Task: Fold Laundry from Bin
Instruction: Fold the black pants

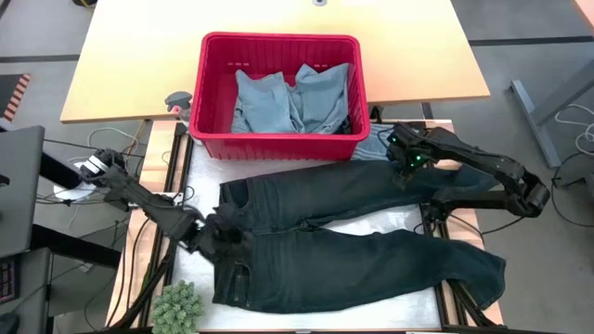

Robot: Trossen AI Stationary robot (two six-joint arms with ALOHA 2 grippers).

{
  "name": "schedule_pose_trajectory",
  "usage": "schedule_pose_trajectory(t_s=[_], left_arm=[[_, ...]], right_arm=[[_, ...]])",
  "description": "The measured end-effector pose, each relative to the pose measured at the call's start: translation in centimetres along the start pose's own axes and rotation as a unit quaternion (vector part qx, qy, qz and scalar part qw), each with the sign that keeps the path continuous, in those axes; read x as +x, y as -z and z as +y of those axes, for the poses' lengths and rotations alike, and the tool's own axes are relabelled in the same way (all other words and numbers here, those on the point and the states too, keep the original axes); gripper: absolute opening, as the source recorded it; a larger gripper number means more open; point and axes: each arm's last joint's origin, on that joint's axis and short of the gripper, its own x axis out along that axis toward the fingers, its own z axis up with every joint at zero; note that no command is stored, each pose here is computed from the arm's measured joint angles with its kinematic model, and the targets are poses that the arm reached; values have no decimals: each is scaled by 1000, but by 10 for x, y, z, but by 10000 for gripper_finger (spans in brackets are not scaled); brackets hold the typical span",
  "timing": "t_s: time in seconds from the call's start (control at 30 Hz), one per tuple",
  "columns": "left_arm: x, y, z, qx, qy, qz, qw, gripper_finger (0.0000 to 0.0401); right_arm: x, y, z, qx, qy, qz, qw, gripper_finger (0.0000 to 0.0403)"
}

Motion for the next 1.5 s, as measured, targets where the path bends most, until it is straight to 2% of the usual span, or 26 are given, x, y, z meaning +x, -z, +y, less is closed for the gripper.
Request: schedule_pose_trajectory(t_s=[0.17,0.3,0.4,0.53,0.67,0.77,0.87,0.93,1.07,1.27,1.5], left_arm=[[42,7,11,27,-89,45,995,0],[70,11,17,41,-148,52,987,0],[90,17,24,63,-196,90,974,0],[112,31,35,126,-254,153,946,0],[116,39,41,170,-288,178,926,0],[108,41,51,204,-332,187,902,0],[97,42,63,214,-400,207,867,0],[92,44,67,226,-416,221,853,0],[90,44,64,234,-395,227,859,0],[90,44,71,222,-408,211,860,0],[92,46,77,215,-410,214,860,0]], right_arm=[[-4,-2,4,-15,-3,-4,1000,228],[-15,-8,6,-24,-4,-27,999,228],[-26,-15,7,-9,-4,-53,999,228],[-37,-24,9,19,-6,-94,995,228],[-42,-30,12,49,-10,-126,991,228],[-39,-36,14,33,-4,-128,991,228],[-27,-47,15,7,7,-112,994,228],[-16,-56,16,-10,6,-94,996,228],[4,-67,18,-39,1,-54,998,228],[24,-76,18,-127,0,-19,992,228],[33,-75,8,-159,-14,8,987,228]])
